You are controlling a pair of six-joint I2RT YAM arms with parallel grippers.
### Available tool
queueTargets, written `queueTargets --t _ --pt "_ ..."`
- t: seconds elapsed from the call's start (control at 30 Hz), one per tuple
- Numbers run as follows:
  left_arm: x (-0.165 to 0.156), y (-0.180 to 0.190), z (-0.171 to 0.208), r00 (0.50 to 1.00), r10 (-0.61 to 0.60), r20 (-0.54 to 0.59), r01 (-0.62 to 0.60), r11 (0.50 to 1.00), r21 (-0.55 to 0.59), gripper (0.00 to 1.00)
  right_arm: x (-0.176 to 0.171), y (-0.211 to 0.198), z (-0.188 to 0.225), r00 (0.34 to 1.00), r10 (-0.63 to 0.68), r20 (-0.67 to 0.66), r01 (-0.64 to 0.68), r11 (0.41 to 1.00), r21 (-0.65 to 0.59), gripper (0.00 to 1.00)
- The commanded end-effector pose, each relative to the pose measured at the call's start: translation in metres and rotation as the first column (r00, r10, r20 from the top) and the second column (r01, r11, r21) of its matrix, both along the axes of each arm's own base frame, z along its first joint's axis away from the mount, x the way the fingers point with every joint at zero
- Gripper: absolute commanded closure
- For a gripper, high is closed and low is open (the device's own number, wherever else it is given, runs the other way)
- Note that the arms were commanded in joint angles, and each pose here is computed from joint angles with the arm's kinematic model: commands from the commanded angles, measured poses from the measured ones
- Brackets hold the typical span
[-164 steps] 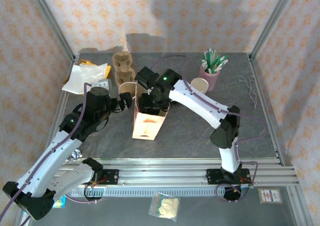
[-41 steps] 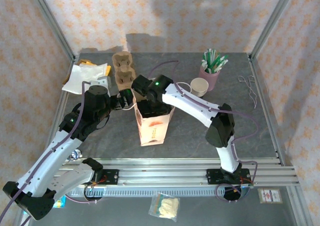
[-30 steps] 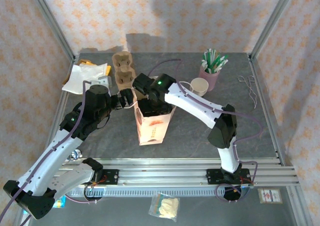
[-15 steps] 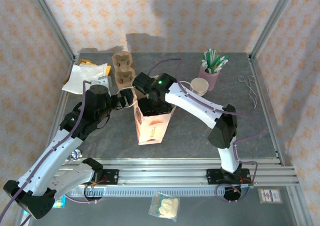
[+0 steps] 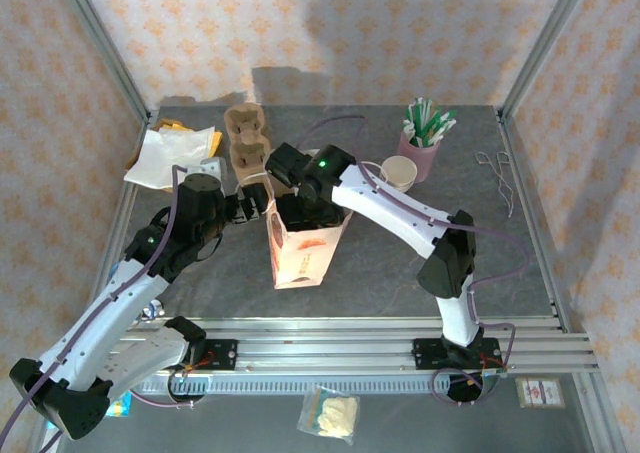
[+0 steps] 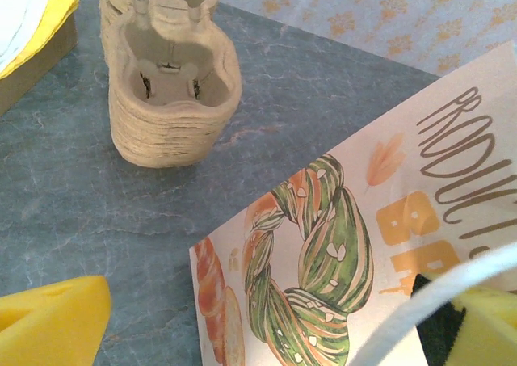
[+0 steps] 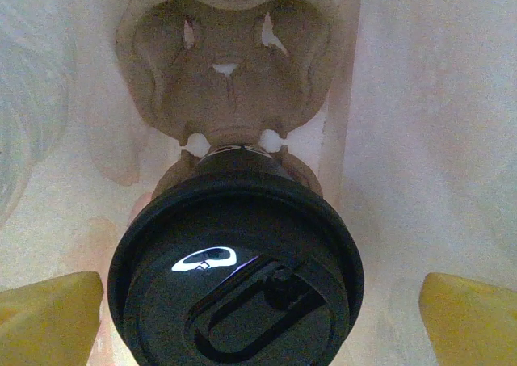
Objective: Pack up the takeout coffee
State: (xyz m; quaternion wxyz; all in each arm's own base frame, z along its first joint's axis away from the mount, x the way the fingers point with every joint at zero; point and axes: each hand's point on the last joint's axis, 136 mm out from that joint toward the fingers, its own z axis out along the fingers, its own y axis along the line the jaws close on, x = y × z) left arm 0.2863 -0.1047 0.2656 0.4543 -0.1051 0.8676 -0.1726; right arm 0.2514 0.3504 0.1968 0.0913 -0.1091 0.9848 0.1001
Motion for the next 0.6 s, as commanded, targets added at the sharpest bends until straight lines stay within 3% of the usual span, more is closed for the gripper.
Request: queueTargets --t 0.0,0.27,0.57 --pt "0.003 0.0 0.007 1.0 0.004 0.029 -0.003 1.0 -0.031 0.03 -0.004 -0.004 0.021 1.0 -0.006 0.024 0.006 0.999 0.032 0.0" --pt "-0.003 0.003 0.042 0.995 -0.002 0.098 0.006 0.999 -0.047 0.01 -0.001 -0.012 0.005 1.0 -0.007 0.027 0.008 0.999 -0.034 0.0" --pt "-0.01 -0.008 0.055 0.991 -0.049 0.125 0.064 0.991 -0.119 0.01 0.005 -0.018 -0.008 0.999 -0.017 0.047 0.021 0.995 -0.095 0.0"
